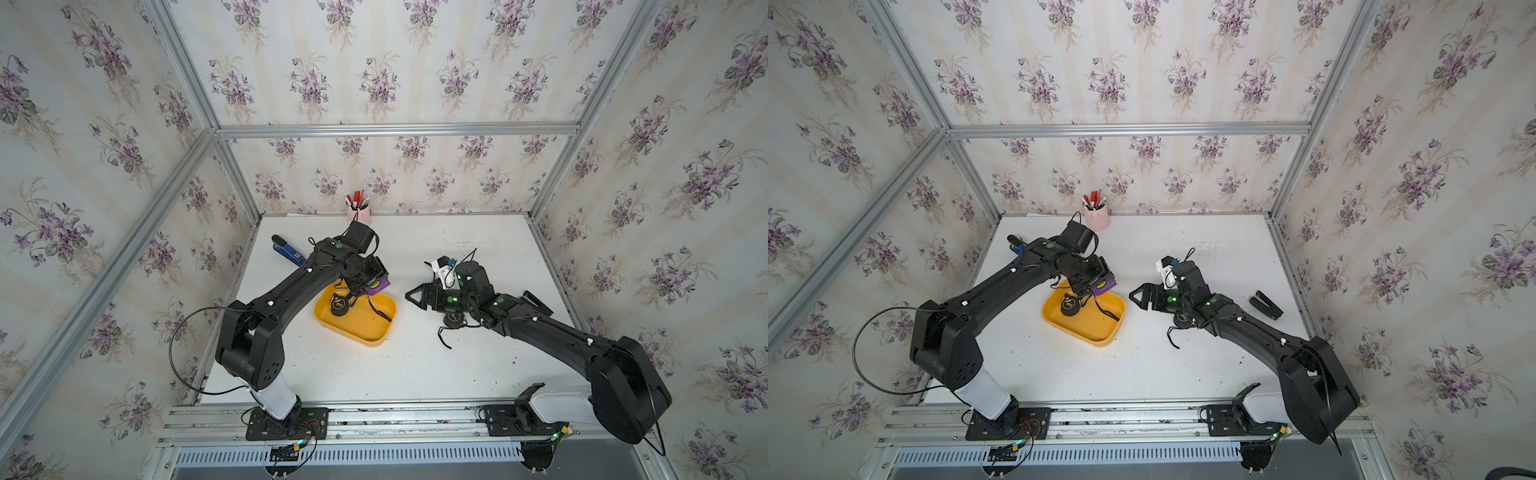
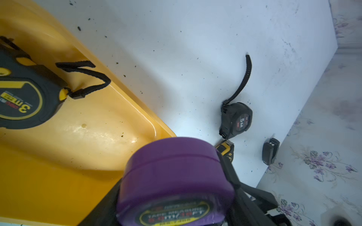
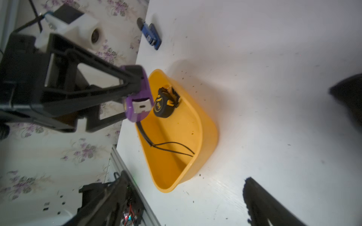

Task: Take the tape measure out of the storage box
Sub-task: Pick up the tape measure from the storage box, then place the tape measure at the center of the board.

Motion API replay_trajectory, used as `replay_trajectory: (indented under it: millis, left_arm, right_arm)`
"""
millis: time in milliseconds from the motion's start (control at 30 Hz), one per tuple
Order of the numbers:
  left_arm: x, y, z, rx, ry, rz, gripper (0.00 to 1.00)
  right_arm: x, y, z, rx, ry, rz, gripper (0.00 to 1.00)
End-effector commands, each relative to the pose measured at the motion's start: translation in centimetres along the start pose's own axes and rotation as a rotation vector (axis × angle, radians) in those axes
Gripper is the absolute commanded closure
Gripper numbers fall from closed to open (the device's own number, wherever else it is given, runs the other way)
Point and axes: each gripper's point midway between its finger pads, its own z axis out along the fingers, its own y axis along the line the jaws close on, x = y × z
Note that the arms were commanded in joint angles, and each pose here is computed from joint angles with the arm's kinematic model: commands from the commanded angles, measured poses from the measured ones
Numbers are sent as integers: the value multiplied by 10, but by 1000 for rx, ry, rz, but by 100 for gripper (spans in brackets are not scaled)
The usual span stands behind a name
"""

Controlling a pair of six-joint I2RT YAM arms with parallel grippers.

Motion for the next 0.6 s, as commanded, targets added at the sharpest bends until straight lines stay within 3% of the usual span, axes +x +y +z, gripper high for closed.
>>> replay_trajectory:
  millis: [0, 567]
  left_arm:
    - [4, -13, -10, 52, 18, 0, 58]
    - [15, -49, -30, 214, 83, -30, 57]
  right_arm:
    - [-15, 20, 4, -68, -46, -66, 6]
    - [-42, 73, 26, -237, -103, -187, 12]
